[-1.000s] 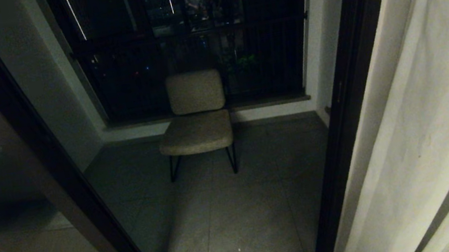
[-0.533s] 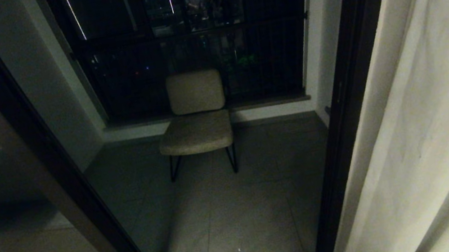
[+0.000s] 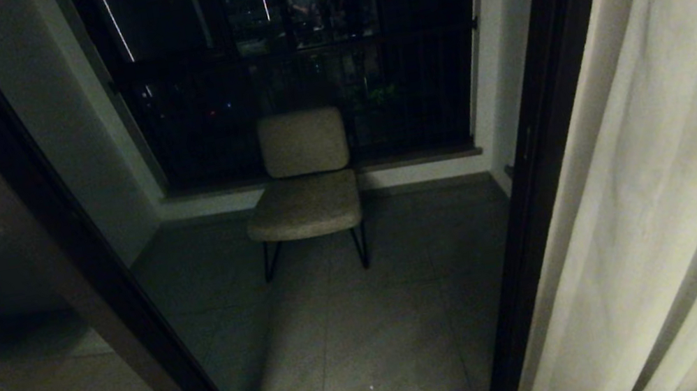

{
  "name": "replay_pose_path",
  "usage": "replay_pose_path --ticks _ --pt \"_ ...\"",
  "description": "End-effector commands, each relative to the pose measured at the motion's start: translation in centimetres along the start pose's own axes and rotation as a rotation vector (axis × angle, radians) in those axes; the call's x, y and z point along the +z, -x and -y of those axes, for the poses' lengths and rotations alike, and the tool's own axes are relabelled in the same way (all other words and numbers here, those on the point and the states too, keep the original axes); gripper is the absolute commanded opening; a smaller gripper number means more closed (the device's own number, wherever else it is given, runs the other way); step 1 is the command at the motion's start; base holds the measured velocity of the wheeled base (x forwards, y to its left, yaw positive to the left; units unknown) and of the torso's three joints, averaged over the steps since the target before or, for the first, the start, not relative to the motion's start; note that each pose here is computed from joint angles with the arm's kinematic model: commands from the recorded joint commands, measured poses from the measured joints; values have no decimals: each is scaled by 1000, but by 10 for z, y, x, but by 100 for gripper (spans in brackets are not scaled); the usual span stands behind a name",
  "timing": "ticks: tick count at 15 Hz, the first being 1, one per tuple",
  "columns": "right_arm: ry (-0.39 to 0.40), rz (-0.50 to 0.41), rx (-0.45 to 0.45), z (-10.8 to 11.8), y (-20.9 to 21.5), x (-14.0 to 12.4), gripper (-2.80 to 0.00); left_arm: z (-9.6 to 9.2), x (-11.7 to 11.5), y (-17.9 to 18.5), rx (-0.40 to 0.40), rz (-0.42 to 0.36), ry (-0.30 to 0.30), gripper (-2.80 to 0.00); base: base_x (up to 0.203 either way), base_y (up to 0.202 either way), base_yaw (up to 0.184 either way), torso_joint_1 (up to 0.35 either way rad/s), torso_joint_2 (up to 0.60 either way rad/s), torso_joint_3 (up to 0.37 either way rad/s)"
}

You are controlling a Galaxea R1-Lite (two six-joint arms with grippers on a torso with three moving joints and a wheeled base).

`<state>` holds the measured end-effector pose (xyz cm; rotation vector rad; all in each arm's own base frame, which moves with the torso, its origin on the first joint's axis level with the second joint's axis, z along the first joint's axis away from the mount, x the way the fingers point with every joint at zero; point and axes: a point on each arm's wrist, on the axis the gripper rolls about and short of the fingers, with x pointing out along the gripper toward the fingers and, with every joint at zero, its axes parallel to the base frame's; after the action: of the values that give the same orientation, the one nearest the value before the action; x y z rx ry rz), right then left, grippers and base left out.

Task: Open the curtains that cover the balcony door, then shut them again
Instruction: Close the inner curtains on both sides

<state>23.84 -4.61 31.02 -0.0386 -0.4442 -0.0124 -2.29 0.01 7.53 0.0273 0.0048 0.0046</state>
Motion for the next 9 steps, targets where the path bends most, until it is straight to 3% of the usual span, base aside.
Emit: replay_pose_path --ticks 1,2,9 --pt "-4 -17 3 1 -5 -8 0 0 0 0 0 -1 0 -280 0 0 0 0 0 0" --pt "-4 -19 3 1 -5 -9 -280 0 0 0 0 0 0 -280 0 0 0 0 0 0" --pt "-8 -17 10 -5 17 0 -280 0 0 0 1 0 0 -280 0 0 0 0 0 0"
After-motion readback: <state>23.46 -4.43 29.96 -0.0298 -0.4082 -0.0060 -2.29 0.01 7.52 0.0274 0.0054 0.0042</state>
